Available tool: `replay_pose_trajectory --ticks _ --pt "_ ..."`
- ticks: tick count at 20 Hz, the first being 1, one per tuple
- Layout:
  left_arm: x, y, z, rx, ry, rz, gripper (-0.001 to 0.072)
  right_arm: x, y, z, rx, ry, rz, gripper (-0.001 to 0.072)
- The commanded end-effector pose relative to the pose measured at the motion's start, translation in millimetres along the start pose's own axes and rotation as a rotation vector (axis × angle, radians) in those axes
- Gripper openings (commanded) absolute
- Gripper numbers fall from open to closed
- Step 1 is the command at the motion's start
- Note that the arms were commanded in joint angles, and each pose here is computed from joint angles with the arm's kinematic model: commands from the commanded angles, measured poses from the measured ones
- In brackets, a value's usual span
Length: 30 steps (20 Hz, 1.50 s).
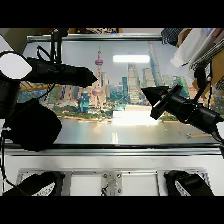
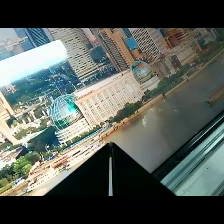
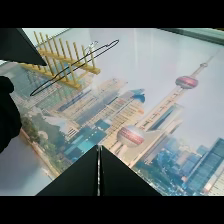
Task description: Fold the clothes and pants, and hang the long-sleeved shirts on hangers.
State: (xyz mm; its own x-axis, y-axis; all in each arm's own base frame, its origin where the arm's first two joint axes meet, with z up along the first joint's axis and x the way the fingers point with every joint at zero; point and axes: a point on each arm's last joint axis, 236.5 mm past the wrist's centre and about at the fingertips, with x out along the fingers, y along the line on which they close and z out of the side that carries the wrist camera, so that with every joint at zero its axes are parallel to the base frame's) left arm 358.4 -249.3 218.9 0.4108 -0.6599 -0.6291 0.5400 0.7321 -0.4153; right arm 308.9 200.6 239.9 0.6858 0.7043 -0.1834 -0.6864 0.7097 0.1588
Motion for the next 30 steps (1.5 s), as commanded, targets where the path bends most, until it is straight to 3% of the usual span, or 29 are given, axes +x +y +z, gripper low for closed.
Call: replay_pose_trajectory --ticks 1,13,14,16,17,18,19,23,30 --pt "0.1 -0.1 0.3 0.0 -0.001 0.0 0.0013 -0.1 0.5 0.2 0.0 0.0 0.001 0.0015" --pt "-1.6 1.8 23.7 0.002 -0.1 0.009 0.0014 -0.1 0.5 0.2 0.0 0.0 0.001 0.0015" --pt "-3.4 10.6 20.6 0.026 -0.087 0.046 0.0014 0.0 0.6 0.2 0.0 0.0 0.002 0.0015" --pt "-24.0 65.6 1.0 0.038 -0.007 0.271 0.0014 0.0 0.6 0.2 0.0 0.0 0.002 0.0016" --pt "-41.8 98.3 -13.2 0.042 0.054 0.409 0.0148 0.1 0.5 0.2 0.0 0.0 0.001 0.0015" --pt "-64.5 129.5 -30.1 0.045 0.131 0.543 0.063 -0.1 0.5 0.2 0.0 0.0 0.001 0.0015" --pt "-85.6 154.5 -45.7 0.011 0.195 0.65 0.0718 -0.1 0.5 0.2 0.0 0.0 0.001 0.0015" --pt "-140.6 233.1 -114.9 -0.248 0.372 0.901 0.0718 -0.1 0.5 0.2 0.0 0.0 0.001 0.0015" --pt "-132.6 329.0 -253.4 -0.565 0.461 0.984 0.0717 -0.1 0.5 0.2 0.0 0.0 0.001 0.0015"
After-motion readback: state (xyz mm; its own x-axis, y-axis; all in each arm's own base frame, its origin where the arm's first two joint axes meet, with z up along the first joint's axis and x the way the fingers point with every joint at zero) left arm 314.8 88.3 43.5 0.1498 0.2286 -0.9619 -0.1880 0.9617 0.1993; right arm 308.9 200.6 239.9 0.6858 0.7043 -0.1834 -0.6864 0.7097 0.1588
